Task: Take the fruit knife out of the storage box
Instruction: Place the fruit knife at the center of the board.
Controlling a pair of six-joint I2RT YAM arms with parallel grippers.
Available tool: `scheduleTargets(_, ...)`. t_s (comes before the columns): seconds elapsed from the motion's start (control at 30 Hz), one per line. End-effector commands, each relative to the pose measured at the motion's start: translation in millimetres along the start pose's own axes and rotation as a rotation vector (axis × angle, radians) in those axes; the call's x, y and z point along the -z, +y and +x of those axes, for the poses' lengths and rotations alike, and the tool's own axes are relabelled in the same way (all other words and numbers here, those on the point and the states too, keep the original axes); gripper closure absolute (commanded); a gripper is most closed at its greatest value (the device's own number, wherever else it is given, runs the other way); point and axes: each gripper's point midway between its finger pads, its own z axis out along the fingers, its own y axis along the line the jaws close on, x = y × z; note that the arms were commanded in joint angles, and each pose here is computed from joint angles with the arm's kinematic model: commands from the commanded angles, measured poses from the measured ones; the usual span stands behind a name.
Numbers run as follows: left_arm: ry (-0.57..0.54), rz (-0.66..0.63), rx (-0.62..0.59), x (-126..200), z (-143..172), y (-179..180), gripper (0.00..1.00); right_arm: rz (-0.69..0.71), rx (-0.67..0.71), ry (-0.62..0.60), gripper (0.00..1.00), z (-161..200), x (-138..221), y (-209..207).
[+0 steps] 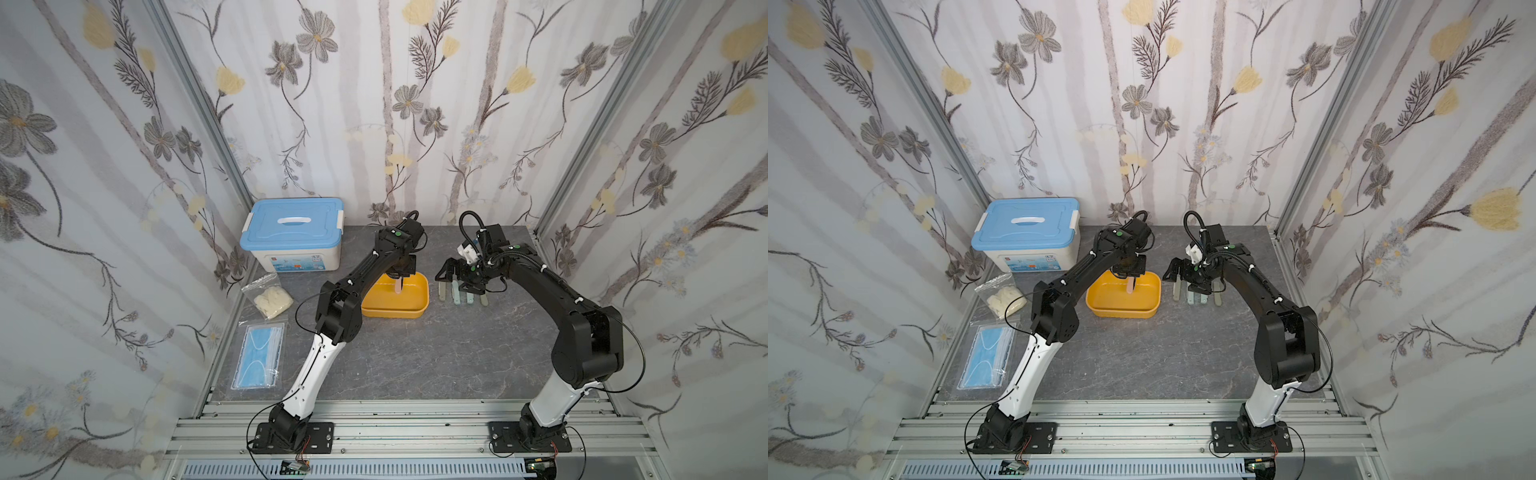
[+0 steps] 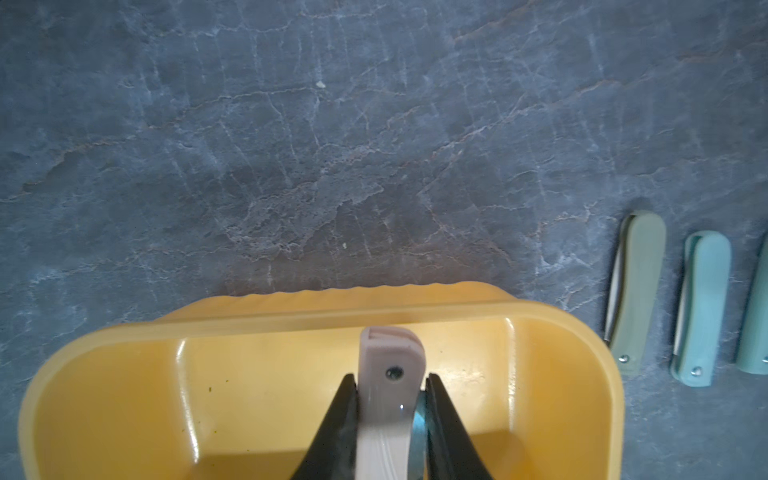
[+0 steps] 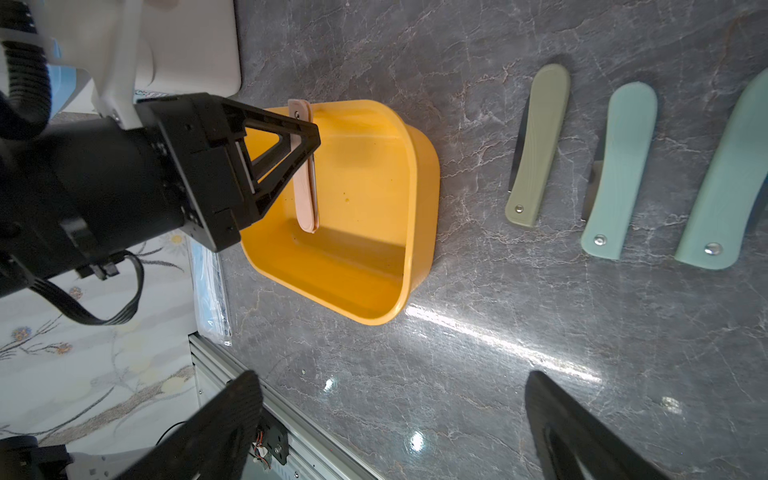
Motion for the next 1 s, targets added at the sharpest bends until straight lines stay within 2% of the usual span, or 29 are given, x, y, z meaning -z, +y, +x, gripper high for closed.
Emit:
scheduleTargets(0.0,0.027,0.035,0.028,4.0,8.3,-13.5,1.0,-0.015,0.007,-0.006,0.0,0.2,4.6,0.0)
scheduleTargets(0.13,-0.006,0.072,0.012,12.4,6.0,-30.8,1.0,-0.01,0.006,-0.005,0.0,1.3,5.9,-5.2)
scheduleTargets(0.4,-0.027,0.048,0.009,37.8,2.5,-18.7,1.0,0.015,-0.023,0.016,0.0,10.7,-1.5,-20.8)
scheduleTargets(0.63,-0.005,-0.013,0.028,59.5,24.2,29.6,1.0,-0.013,-0.016,0.026,0.0,25.1,-4.7,-13.0)
scheduleTargets(0.97,-0.023,-0.086,0.114,83.4,68.9,116.7,1.0,-0.08,0.068,0.057,0.0,63.7,-30.8,50.1)
